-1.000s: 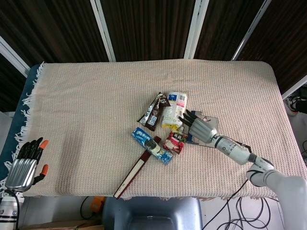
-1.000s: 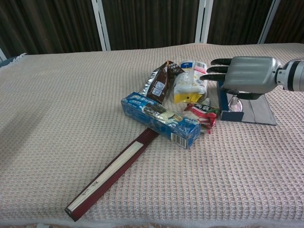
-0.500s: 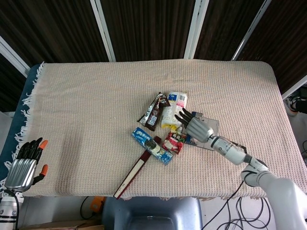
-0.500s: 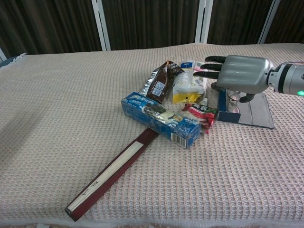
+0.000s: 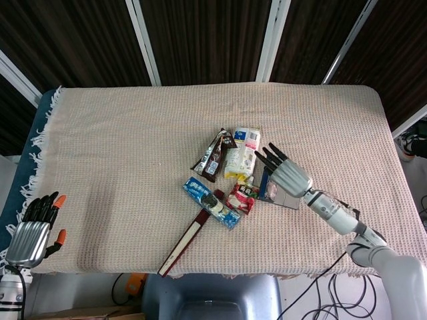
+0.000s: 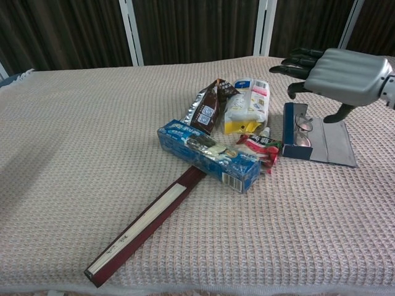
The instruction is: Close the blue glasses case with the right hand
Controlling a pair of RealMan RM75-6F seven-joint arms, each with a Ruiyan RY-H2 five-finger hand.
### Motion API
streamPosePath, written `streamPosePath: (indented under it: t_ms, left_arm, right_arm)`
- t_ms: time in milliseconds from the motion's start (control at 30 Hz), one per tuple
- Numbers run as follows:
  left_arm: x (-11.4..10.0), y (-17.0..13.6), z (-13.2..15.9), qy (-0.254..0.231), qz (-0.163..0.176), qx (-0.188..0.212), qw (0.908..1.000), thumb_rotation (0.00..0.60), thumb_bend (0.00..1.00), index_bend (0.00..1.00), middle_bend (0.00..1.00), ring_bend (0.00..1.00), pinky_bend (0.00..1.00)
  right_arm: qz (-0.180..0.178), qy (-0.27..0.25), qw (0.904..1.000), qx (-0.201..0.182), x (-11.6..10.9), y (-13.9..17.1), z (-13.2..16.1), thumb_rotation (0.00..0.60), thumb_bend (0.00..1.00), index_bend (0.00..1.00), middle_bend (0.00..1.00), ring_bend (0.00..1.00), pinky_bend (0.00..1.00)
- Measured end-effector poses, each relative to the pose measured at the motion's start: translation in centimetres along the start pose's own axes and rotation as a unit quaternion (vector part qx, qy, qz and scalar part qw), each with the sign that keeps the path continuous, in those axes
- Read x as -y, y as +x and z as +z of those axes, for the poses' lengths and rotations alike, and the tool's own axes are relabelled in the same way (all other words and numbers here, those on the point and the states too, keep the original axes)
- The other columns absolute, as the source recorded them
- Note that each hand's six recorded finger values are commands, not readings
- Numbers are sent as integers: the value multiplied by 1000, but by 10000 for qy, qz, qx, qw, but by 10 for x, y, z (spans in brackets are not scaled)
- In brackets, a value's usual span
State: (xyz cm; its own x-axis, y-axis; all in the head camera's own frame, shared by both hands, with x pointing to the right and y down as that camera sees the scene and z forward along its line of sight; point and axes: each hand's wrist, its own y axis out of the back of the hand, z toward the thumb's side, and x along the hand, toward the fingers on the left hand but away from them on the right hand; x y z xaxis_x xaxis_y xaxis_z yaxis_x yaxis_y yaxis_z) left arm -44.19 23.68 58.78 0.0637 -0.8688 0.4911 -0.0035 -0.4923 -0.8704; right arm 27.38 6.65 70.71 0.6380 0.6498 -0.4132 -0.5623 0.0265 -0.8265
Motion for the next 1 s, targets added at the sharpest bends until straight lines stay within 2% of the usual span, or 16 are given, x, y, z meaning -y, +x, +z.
streamPosePath:
  t_ms: [133,367,500,633,1000]
  left_arm:
    - [1,-1,3,20,-21,47,10000,600,428,0,0,0,74]
    - [2,-3,6,47,-11,89,9999,600,429,0,0,0,74]
    - [3,-3,7,67,-24,96,9999,600,428,0,0,0,74]
    - [3,-2,6,72,-25,88,9999,600,428,0,0,0,74]
    - [3,-1,6,85,-15,71,9999,600,427,0,0,0,74]
  right_arm:
    - [176,-294,9993,-114,14,33,-3,600,207,555,80,0,0]
    - [475,-244,9983,-231,37,59,-10,600,208,567,79,0,0]
    - [621,-275,9973,-279,49,62,-8,600,212,578,79,0,0]
    - [718,-363,9962,-336,56,59,1,600,260,598,79,0,0]
    - [802,-449,9948,-428,62,47,19,600,327,624,80,0,0]
